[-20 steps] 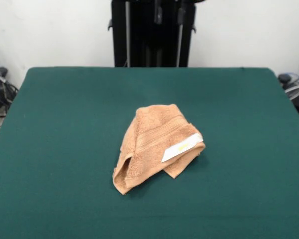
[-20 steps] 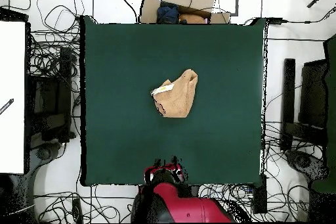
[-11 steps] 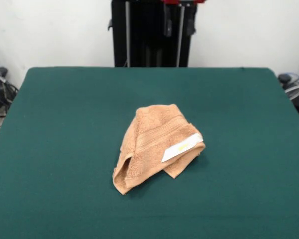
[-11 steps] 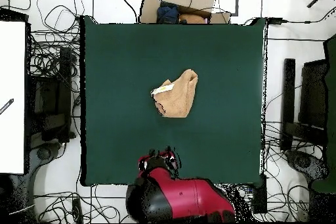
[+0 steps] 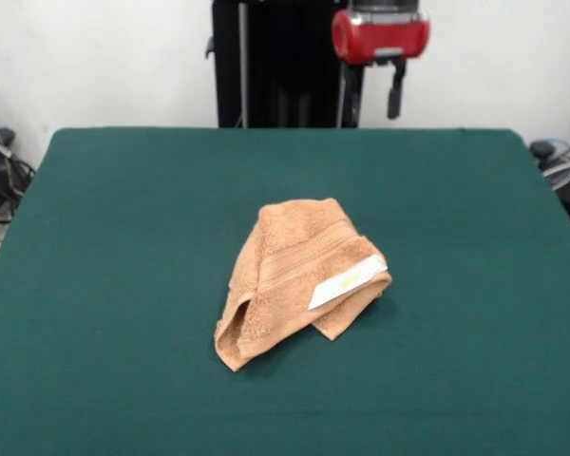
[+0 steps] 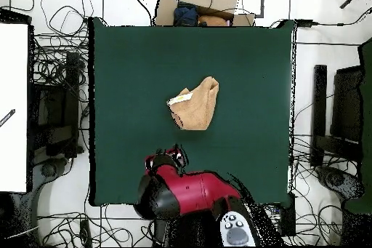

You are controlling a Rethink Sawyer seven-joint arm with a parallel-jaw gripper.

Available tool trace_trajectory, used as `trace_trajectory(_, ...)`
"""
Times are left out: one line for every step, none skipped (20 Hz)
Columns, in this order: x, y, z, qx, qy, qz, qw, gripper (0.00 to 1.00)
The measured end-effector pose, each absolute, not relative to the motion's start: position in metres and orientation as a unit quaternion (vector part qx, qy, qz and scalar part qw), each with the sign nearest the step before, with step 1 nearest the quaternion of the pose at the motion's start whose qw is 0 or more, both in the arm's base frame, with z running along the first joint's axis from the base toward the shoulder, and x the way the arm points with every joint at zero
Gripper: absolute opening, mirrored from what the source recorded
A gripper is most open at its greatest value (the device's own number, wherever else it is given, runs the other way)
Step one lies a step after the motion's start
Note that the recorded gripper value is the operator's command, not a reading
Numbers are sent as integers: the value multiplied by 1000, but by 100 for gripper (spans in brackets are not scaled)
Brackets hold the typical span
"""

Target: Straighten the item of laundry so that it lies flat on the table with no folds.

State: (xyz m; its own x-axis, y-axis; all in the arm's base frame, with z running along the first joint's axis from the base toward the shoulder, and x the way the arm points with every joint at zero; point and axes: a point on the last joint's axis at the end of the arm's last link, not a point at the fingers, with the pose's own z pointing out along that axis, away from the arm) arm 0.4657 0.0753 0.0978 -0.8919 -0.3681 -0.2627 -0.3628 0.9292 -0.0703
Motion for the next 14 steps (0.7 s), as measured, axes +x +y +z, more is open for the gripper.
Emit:
trace_trajectory(469, 76, 93, -188, 972, -9, 140, 100)
trace_trajectory(473, 75, 87, -187, 972, -8, 144, 100)
trace_trajectory(478, 74, 80, -185, 972, -8, 147, 100)
trace_trajectory(480, 74, 76, -184, 972, -8, 148, 100)
trace_trajectory(483, 73, 72, -182, 972, -8, 149, 100)
trace_trajectory(485, 71, 67, -181, 972, -7, 150, 100)
trace_trajectory(487, 70, 63, -179, 972, -8, 149, 100)
trace_trajectory(491, 66, 55, -176, 973, -9, 147, 100)
trace_trajectory(493, 65, 52, -176, 973, -10, 146, 100)
trace_trajectory(494, 65, 50, -176, 974, -10, 146, 100)
trace_trajectory(498, 64, 45, -175, 974, -10, 146, 100)
trace_trajectory(502, 64, 42, -176, 973, -10, 148, 100)
trace_trajectory(505, 64, 40, -176, 973, -10, 149, 100)
trace_trajectory(508, 64, 37, -176, 973, -10, 150, 100)
